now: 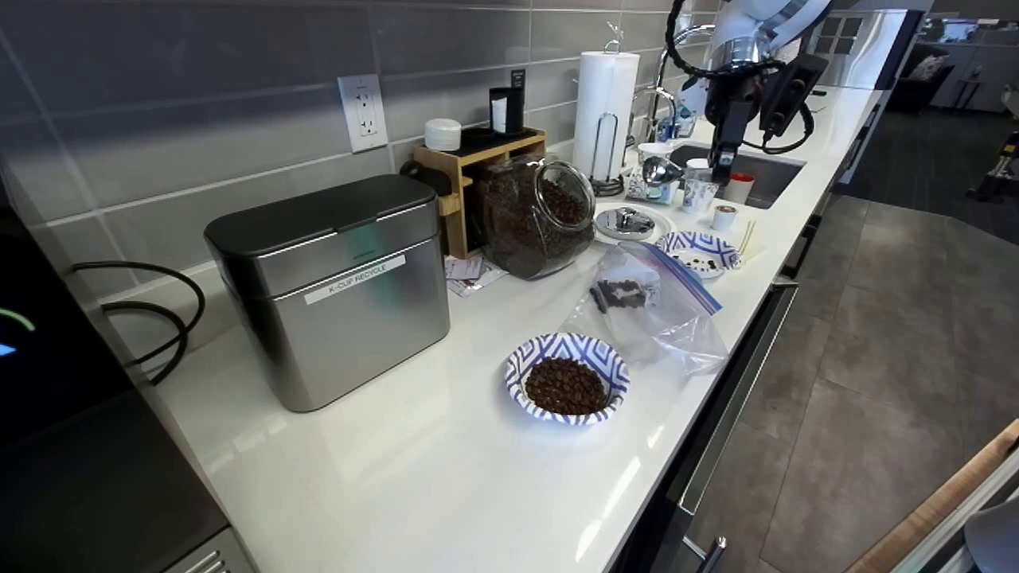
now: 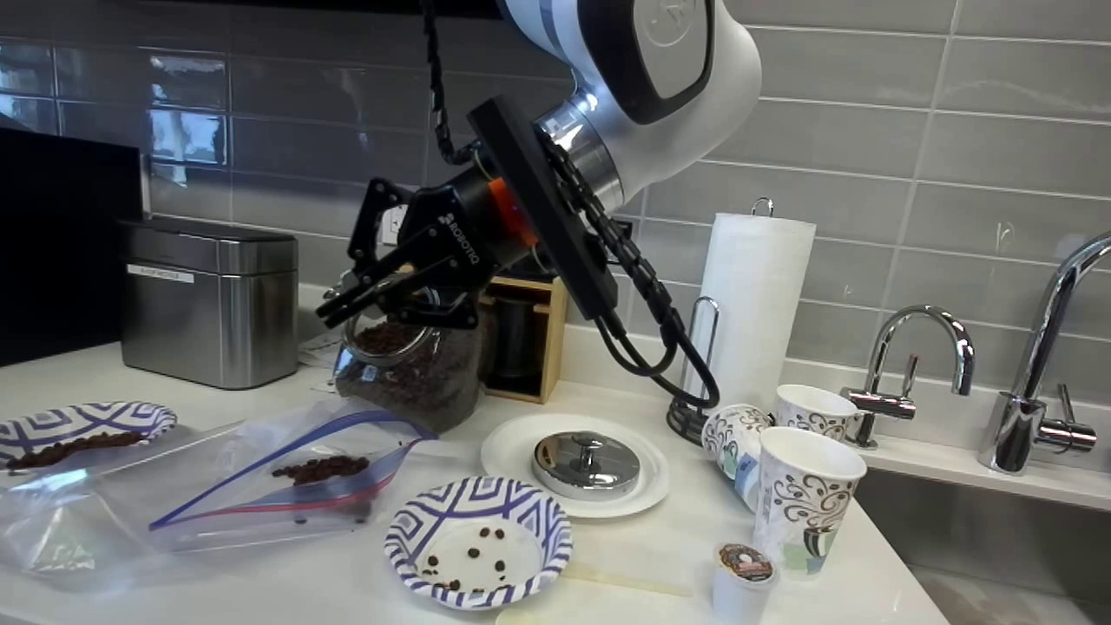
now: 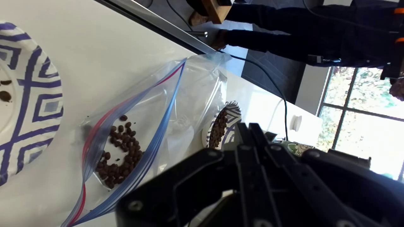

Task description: Put some of the contents in the jar on the plate

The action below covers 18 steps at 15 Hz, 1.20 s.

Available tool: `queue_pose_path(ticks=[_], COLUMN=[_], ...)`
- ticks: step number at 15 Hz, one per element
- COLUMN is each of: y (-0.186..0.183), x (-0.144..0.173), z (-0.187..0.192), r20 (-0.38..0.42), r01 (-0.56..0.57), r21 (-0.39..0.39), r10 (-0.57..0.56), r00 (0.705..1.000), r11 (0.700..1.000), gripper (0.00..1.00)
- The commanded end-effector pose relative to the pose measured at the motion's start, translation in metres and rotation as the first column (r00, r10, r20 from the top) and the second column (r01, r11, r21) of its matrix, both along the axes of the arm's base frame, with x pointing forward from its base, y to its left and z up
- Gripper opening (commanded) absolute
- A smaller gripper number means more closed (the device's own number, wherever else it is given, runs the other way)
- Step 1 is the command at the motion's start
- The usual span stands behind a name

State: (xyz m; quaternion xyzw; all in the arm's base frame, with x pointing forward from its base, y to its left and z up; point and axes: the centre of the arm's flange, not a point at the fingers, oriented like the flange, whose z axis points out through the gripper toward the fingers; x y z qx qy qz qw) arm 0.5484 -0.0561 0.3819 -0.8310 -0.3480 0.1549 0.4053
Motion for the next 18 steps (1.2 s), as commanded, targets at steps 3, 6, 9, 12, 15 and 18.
queue_pose_path(ticks=[3, 6, 9, 12, 15, 18], y=[-0.003, -0.001, 0.009, 0.02, 0.027, 0.032], x=[0.0, 0.002, 0.006, 0.009, 0.015, 0.021], z=[0.001, 0.0, 0.0, 0.0, -0.002, -0.008], r20=[0.003, -0.024, -0.1, -0.184, -0.254, -0.325], r01=[0.005, 0.022, 0.066, 0.123, 0.192, 0.268], r21=[0.0, 0.006, 0.03, 0.045, 0.031, -0.003], r10=[-0.005, -0.022, -0.063, -0.113, -0.178, -0.254], r00=[1.0, 0.999, 0.993, 0.977, 0.951, 0.911], r11=[1.0, 1.0, 0.997, 0.991, 0.981, 0.963], gripper=[0.04, 0.01, 0.01, 0.01, 0.01, 0.01])
